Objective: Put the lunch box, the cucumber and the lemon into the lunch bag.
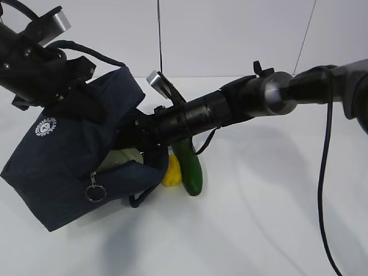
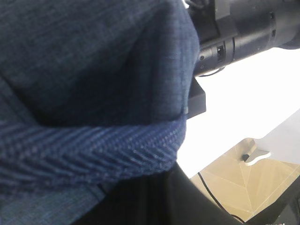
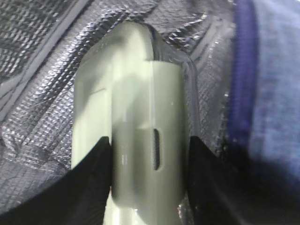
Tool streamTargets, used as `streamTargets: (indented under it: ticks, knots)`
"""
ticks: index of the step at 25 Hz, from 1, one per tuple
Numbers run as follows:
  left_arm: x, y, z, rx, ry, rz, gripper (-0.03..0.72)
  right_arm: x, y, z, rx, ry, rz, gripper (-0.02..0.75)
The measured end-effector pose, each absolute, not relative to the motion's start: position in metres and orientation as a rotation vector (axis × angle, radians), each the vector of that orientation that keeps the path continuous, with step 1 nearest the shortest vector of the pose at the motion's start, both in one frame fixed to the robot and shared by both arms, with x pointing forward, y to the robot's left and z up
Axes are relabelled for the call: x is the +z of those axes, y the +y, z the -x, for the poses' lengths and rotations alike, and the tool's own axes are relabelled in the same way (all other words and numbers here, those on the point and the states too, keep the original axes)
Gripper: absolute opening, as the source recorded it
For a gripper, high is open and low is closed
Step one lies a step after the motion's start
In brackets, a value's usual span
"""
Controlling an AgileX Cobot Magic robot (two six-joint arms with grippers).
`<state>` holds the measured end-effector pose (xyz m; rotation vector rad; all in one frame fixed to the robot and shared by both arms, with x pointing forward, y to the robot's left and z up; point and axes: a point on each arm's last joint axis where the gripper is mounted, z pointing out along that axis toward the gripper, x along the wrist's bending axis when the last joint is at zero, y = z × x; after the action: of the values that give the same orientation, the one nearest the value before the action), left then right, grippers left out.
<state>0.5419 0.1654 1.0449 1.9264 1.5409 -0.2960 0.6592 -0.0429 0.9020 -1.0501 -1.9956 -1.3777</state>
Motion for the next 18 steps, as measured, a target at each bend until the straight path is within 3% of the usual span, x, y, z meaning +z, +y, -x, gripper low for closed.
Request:
streamTargets:
  ticks: [11, 18]
  knots:
    - [1.0410, 0.1654, -0.5440, -0.293, 1.549, -1.932, -0.008, 0.8990, -0.0441, -0.6604, -1.348, -2.025, 1.083, 0.355]
    - [1.0389, 0.1655, -0.5453, -0.289, 1.553, -1.935, -0.008, 0.8982, -0.0445, -0.6585, -1.324, -2.048, 1.058, 0.455]
